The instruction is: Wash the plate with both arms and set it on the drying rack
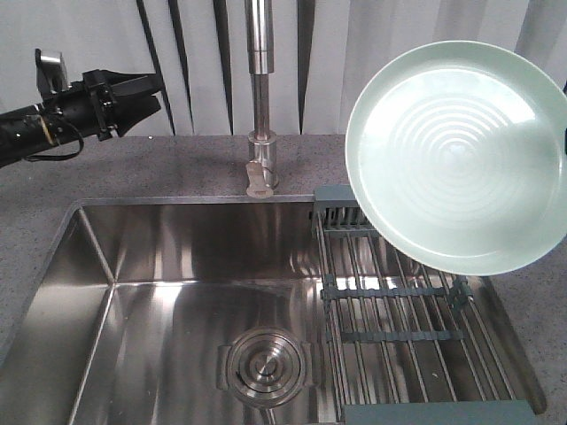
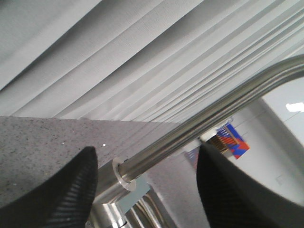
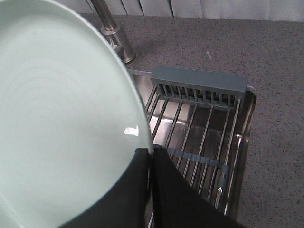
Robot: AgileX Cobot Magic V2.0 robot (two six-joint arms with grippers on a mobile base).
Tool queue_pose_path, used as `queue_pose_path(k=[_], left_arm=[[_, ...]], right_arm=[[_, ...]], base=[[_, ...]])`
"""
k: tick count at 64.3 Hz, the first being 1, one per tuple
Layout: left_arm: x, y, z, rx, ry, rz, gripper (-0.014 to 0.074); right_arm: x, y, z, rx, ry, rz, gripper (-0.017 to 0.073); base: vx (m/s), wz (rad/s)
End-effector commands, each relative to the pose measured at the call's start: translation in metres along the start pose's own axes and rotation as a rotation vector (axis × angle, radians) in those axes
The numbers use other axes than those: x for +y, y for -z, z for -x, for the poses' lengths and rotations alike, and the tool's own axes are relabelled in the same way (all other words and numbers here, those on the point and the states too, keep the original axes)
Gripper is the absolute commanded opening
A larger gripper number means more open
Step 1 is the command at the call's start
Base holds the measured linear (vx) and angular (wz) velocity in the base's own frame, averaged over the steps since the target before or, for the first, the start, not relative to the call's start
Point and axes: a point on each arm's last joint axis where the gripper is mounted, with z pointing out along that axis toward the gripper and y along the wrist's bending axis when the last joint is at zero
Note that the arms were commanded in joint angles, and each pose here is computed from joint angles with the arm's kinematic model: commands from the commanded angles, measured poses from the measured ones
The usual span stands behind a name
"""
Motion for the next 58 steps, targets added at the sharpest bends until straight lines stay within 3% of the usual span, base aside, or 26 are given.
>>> queue_pose_path(k=[1,15,19,27,39,49,58], left_arm=[[-0.076,0.017,0.015,0.098,-0.154,-0.186,0.0382],[-0.117,0.049,0.012,0.338,-0.418,0.061,0.0253],[-0.131,0.060,0.012,0.319,-0.430,0.071,0.0201],[-0.154,0.085,0.009,0.279,-0.443,0.106,0.0115],[-0.169,0.124,-0.012,0.225,-0.390,0.176,-0.0009],[-0.174,0.147,-0.042,0.194,-0.317,0.221,-0.0007],[-0.186,0.153,-0.068,0.194,-0.296,0.224,-0.0007]], right_arm=[[0.007,0.009,0.010,-0.094,0.007,0.005,-0.0006],[0.009,0.009,0.007,-0.061,0.009,0.027,-0.0006],[0.009,0.009,0.006,-0.058,0.008,0.031,-0.0006],[0.010,0.009,0.005,-0.040,0.010,0.041,-0.0006],[0.008,0.008,0.000,0.015,0.015,0.032,-0.0006],[0.004,0.008,-0.003,0.051,-0.002,-0.022,-0.0006],[0.003,0.008,-0.004,0.055,-0.015,-0.028,-0.0006]], base=[[0.00,0.00],[0.00,0.00],[0.00,0.00],[0.00,0.00],[0.00,0.00],[0.00,0.00],[0.00,0.00]])
